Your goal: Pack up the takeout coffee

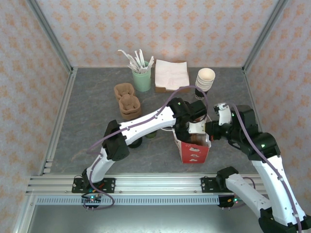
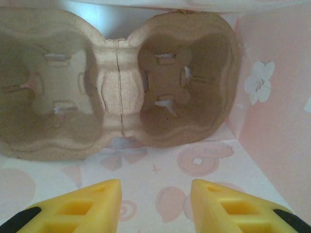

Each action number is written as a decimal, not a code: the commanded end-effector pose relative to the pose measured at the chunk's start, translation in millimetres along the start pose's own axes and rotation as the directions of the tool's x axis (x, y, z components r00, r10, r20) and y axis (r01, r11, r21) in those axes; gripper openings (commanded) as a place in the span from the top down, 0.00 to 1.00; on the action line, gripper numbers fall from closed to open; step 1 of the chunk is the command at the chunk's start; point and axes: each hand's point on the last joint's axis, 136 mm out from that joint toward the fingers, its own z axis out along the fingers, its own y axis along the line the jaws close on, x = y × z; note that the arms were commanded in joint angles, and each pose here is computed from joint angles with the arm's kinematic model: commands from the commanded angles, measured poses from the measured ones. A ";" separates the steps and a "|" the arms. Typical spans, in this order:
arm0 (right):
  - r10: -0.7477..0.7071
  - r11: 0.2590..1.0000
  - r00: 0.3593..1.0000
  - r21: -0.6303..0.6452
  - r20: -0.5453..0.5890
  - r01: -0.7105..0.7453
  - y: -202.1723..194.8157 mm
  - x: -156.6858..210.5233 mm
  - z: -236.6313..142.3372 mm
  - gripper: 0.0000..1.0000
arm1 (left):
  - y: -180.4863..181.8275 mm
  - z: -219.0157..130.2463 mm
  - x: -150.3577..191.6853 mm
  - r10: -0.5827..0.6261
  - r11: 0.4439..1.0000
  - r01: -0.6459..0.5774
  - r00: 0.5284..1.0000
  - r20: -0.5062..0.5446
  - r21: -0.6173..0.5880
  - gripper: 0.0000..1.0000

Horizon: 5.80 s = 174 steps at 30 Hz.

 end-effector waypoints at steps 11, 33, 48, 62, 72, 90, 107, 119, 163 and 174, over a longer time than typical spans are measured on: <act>-0.027 1.000 0.999 0.004 0.018 0.027 -1.7 -4.7 7.1 1.00 | -7.2 36.0 -9.5 0.050 0.996 -0.052 0.999 0.021 0.077 0.57; -0.019 1.000 1.000 -0.002 0.014 0.019 -2.3 -4.6 12.8 1.00 | 0.0 1.4 -20.4 0.038 0.999 -0.039 0.992 0.118 0.011 0.25; -0.012 1.000 1.000 0.004 0.013 0.012 -4.0 -4.9 15.3 1.00 | -3.4 -51.2 -14.9 0.033 0.999 -0.028 0.988 0.152 -0.036 0.00; 0.011 1.000 1.000 0.026 0.020 -0.011 -8.4 -6.9 17.4 1.00 | -1.3 -99.3 -2.6 0.026 0.993 -0.004 0.983 0.181 -0.120 0.00; 0.054 0.999 0.996 0.004 0.065 -0.055 -6.6 -17.6 23.9 1.00 | 0.3 -169.9 -15.3 0.007 0.976 0.079 0.920 0.392 -0.202 0.02; 0.195 0.981 0.957 -0.059 0.216 -0.187 -5.5 -70.1 48.7 1.00 | 33.0 -310.6 37.8 -0.140 0.790 0.536 0.631 0.763 -0.298 0.04; 0.392 0.903 0.902 0.109 0.183 -0.415 -29.9 -64.9 23.6 0.38 | 94.9 -279.1 170.4 -0.281 0.301 0.951 0.153 0.947 -0.064 0.00; 0.403 0.903 0.911 0.122 0.088 -0.411 -26.4 -72.6 40.5 0.27 | 69.0 -184.4 265.8 -0.426 0.100 0.982 0.190 0.884 -0.162 0.00; 0.311 0.948 0.950 -0.058 -0.034 -0.313 -13.5 -93.0 110.1 0.89 | 46.4 -165.3 326.9 -0.446 -0.097 0.991 0.044 0.894 -0.097 0.00; 0.292 0.944 0.951 -0.129 -0.097 -0.303 -5.6 -62.2 115.2 0.61 | 60.7 -186.4 286.7 -0.538 -0.075 0.989 0.067 0.840 -0.128 0.00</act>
